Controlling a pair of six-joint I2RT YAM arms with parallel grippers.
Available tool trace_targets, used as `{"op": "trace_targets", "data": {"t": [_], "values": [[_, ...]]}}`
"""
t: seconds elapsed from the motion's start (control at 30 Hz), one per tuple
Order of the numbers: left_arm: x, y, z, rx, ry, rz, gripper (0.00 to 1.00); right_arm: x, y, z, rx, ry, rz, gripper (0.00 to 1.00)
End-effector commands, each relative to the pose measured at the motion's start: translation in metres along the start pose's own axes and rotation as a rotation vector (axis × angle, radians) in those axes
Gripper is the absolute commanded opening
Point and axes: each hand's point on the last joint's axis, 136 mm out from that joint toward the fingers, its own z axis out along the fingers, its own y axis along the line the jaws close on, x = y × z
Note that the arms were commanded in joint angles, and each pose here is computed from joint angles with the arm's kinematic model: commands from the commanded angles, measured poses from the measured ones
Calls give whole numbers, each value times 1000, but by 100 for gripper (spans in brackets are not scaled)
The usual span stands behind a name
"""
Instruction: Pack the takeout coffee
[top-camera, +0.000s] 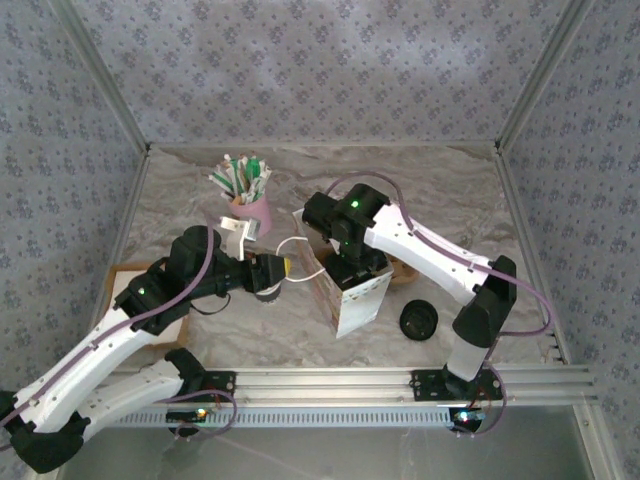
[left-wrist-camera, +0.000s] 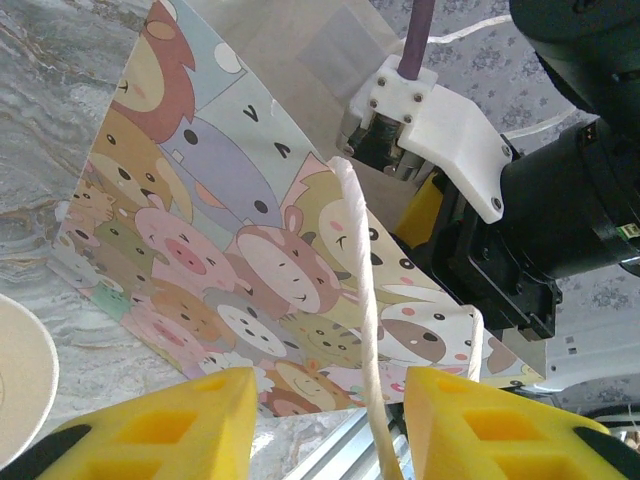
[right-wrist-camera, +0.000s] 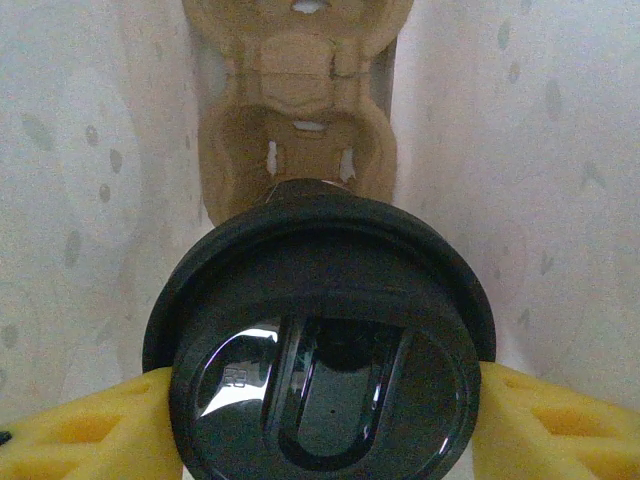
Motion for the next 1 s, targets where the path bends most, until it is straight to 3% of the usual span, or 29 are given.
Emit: {"op": "trace_targets", "data": {"t": [0.0, 0.97], "values": [[-1, -1, -3, -1, -12, -2, 44, 4, -2, -6, -15, -16, 18, 66], [1, 3, -2, -14, -8, -11, 44, -2, -2, -7, -10, -87, 6, 66]]}}
